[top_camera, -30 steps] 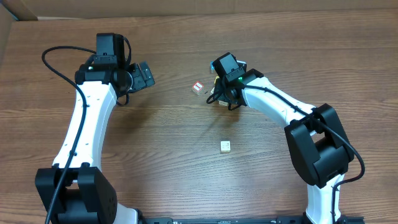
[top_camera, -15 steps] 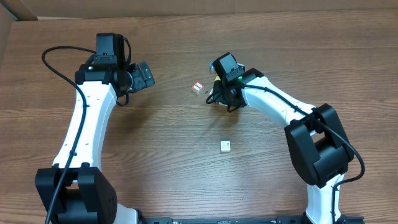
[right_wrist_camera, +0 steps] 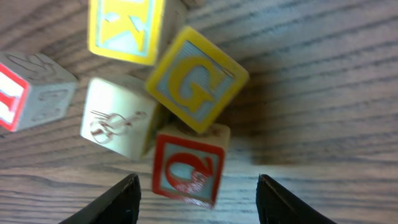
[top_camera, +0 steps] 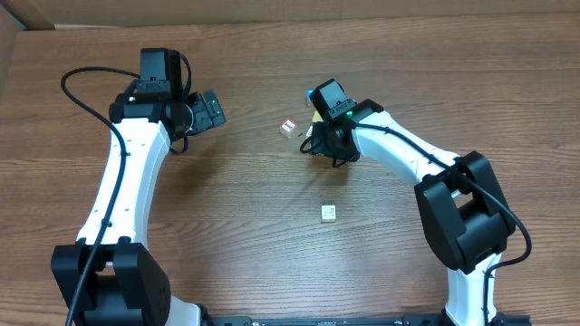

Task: Flip 4 blocks
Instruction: 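Lower the right gripper onto the red 'Q' block and close on it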

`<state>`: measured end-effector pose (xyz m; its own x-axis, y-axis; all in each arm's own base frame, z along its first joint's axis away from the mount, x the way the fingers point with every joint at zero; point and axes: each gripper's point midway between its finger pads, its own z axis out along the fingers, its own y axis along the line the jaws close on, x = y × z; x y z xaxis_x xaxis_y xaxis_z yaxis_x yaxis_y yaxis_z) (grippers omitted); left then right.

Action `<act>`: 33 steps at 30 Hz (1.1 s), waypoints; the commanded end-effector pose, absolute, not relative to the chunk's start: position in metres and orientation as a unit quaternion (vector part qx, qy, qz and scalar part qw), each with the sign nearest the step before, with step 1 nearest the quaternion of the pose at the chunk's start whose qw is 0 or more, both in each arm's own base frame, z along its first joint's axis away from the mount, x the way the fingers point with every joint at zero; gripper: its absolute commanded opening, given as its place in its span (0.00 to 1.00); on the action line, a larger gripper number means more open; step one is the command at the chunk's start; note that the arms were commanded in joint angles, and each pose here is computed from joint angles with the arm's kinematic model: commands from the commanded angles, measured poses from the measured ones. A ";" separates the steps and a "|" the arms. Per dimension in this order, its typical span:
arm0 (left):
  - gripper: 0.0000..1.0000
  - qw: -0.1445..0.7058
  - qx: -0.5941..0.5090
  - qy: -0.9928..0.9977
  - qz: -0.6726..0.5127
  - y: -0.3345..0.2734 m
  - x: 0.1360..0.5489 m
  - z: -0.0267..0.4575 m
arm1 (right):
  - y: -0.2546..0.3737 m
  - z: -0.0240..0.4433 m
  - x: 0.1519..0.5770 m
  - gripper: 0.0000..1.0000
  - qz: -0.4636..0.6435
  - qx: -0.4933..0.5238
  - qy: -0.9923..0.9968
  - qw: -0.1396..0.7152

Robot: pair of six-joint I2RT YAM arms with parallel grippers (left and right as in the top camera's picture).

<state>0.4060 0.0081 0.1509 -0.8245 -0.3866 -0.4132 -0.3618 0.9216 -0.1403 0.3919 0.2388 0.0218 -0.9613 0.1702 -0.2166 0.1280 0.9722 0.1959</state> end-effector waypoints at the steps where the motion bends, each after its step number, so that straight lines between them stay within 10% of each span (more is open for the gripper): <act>1: 1.00 0.230 -0.200 0.952 -0.031 0.008 0.411 0.156 | 0.241 0.022 0.390 0.61 0.086 0.067 0.986 0.128; 33: 1.00 0.230 -0.200 0.952 -0.031 0.008 0.411 0.156 | 0.224 0.022 0.395 0.43 0.041 0.074 0.985 0.150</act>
